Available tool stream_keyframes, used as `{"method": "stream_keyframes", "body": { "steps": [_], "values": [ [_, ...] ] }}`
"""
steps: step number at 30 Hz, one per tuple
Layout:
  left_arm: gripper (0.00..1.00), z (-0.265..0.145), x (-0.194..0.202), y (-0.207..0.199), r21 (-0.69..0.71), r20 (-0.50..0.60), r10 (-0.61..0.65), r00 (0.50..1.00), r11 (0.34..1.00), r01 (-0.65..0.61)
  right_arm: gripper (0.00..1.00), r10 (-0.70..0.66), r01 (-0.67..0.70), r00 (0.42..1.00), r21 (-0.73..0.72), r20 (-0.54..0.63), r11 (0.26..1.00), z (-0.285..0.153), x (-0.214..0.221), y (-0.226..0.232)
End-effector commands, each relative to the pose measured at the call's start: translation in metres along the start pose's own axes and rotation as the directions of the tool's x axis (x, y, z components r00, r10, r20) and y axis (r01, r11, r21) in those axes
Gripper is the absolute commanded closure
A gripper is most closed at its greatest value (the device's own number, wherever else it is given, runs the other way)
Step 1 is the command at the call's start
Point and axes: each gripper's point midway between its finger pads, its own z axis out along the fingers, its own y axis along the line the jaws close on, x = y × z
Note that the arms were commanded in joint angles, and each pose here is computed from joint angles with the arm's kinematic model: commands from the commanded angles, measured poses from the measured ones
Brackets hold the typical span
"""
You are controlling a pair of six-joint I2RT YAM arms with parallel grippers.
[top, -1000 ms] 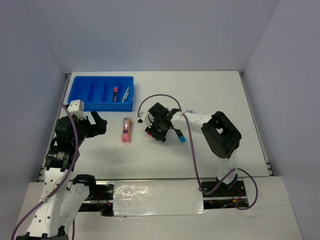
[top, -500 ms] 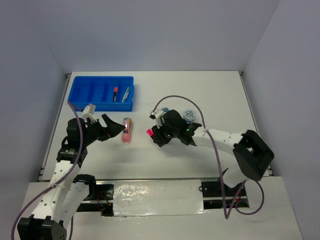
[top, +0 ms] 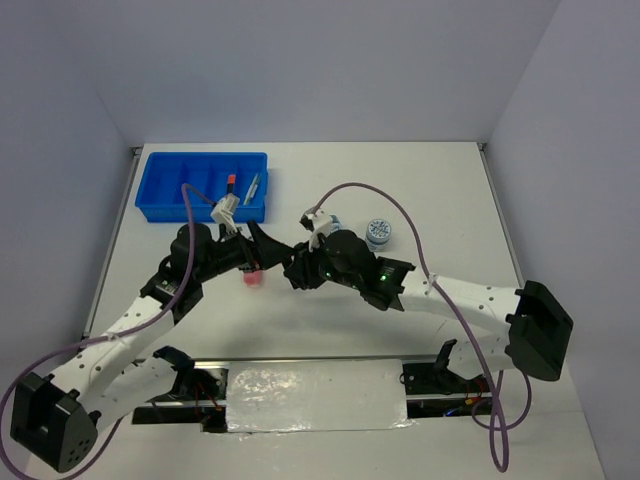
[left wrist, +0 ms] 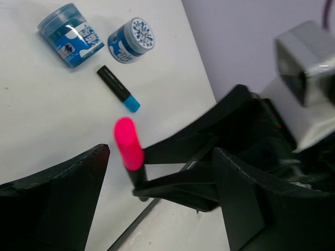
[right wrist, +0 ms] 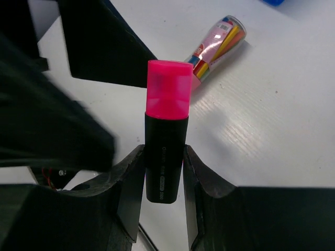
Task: Sort the stationery into containers
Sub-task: Pick up the pen from the center of the board, then place the pen in the storage box.
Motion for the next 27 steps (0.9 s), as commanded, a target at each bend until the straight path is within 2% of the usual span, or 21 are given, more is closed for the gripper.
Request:
{"method": "stream_keyframes", "body": {
  "steps": [1, 2, 5, 6, 7, 8, 10, 11, 13, 14, 15, 16, 18, 19, 20, 21, 23, 24, 25, 27],
  "values": [
    [0.09, 0.01, -0.012, -0.003, -0.022, 0.04, 0.026, 0.999, 0.999, -0.025, 0.88, 0.035, -0.03, 0.99, -0.035, 0.134, 0.999, -0.019, -0.044, 0.019],
    [0.09, 0.012, -0.011, -0.003, -0.024, 0.037, 0.027, 0.999, 0.999, -0.026, 0.88, 0.035, -0.03, 0.99, -0.036, 0.136, 0.999, -0.021, -0.043, 0.02],
    [0.2, 0.017, -0.006, -0.004, -0.017, 0.021, 0.032, 0.999, 0.999, -0.031, 0.88, 0.037, -0.031, 0.988, -0.043, 0.151, 0.999, -0.026, -0.047, 0.022],
    [0.34, 0.018, -0.006, -0.006, -0.008, 0.019, 0.035, 0.999, 0.999, -0.035, 0.88, 0.035, -0.028, 0.988, -0.051, 0.152, 0.998, -0.027, -0.047, 0.025],
    [0.4, 0.019, -0.004, -0.009, 0.001, 0.013, 0.033, 0.999, 0.999, -0.033, 0.88, 0.034, -0.025, 0.988, -0.056, 0.153, 0.998, -0.027, -0.047, 0.026],
    [0.55, 0.021, -0.006, -0.013, 0.017, 0.019, 0.04, 0.999, 0.999, -0.04, 0.87, 0.034, -0.023, 0.987, -0.069, 0.155, 0.997, -0.027, -0.047, 0.029],
    [0.69, 0.023, -0.007, -0.017, 0.025, 0.02, 0.053, 0.998, 0.998, -0.053, 0.85, 0.029, -0.016, 0.988, -0.088, 0.155, 0.996, -0.026, -0.047, 0.032],
    [0.83, 0.025, -0.011, -0.019, 0.028, 0.027, 0.064, 0.998, 0.997, -0.065, 0.84, 0.029, -0.015, 0.989, -0.102, 0.142, 0.995, -0.024, -0.041, 0.033],
    [0.94, 0.028, -0.025, -0.021, 0.002, 0.056, 0.126, 0.99, 0.992, -0.127, 0.72, 0.036, -0.019, 0.989, -0.116, 0.143, 0.993, -0.022, -0.038, 0.034],
    [0.99, 0.028, -0.024, -0.009, -0.069, 0.032, 0.145, 0.989, 0.987, -0.142, 0.41, 0.041, -0.025, 0.989, -0.111, 0.14, 0.994, -0.021, -0.037, 0.032],
    [1.0, 0.028, -0.03, 0.001, -0.13, 0.024, 0.22, 0.975, 0.968, -0.216, 0.19, 0.044, -0.03, 0.99, -0.101, 0.136, 0.994, -0.021, -0.035, 0.029],
    [1.0, 0.031, -0.056, 0.009, -0.247, 0.058, 0.269, 0.961, 0.937, -0.247, 0.01, 0.047, -0.035, 0.99, -0.086, 0.134, 0.996, -0.022, -0.034, 0.025],
    [1.0, 0.03, -0.063, 0.051, -0.438, -0.055, 0.358, 0.932, 0.83, -0.345, 0.0, 0.047, -0.046, 0.991, -0.011, 0.123, 0.999, -0.025, -0.026, 0.008],
    [1.0, 0.025, -0.1, 0.051, -0.543, -0.006, 0.426, 0.905, 0.758, -0.36, 0.0, 0.049, -0.05, 0.989, 0.007, 0.14, 0.999, -0.032, -0.029, 0.003],
    [1.0, 0.024, -0.114, 0.061, -0.607, -0.025, 0.465, 0.885, 0.697, -0.383, 0.0, 0.049, -0.054, 0.989, 0.032, 0.14, 0.998, -0.036, -0.026, -0.004],
    [1.0, 0.026, -0.119, 0.089, -0.679, -0.114, 0.493, 0.863, 0.596, -0.43, 0.0, 0.048, -0.056, 0.99, 0.063, 0.135, 0.996, -0.039, -0.017, -0.014],
    [1.0, 0.023, -0.164, 0.097, -0.771, -0.102, 0.531, 0.841, 0.492, -0.404, 0.0, 0.051, -0.064, 0.984, 0.071, 0.169, 0.995, -0.054, -0.021, -0.018],
    [1.0, 0.026, -0.175, 0.129, -0.799, -0.165, 0.512, 0.843, 0.432, -0.418, 0.0, 0.044, -0.059, 0.985, 0.083, 0.167, 0.995, -0.058, -0.014, -0.024],
    [1.0, 0.031, -0.202, 0.123, -0.801, -0.131, 0.537, 0.833, 0.438, -0.408, 0.0, 0.045, -0.06, 0.979, 0.071, 0.196, 0.996, -0.068, -0.02, -0.022],
    [1.0, 0.046, -0.222, 0.159, -0.786, -0.21, 0.544, 0.812, 0.4, -0.471, 0.0, 0.032, -0.047, 0.983, 0.078, 0.183, 0.996, -0.077, -0.014, -0.026]
  ]
}}
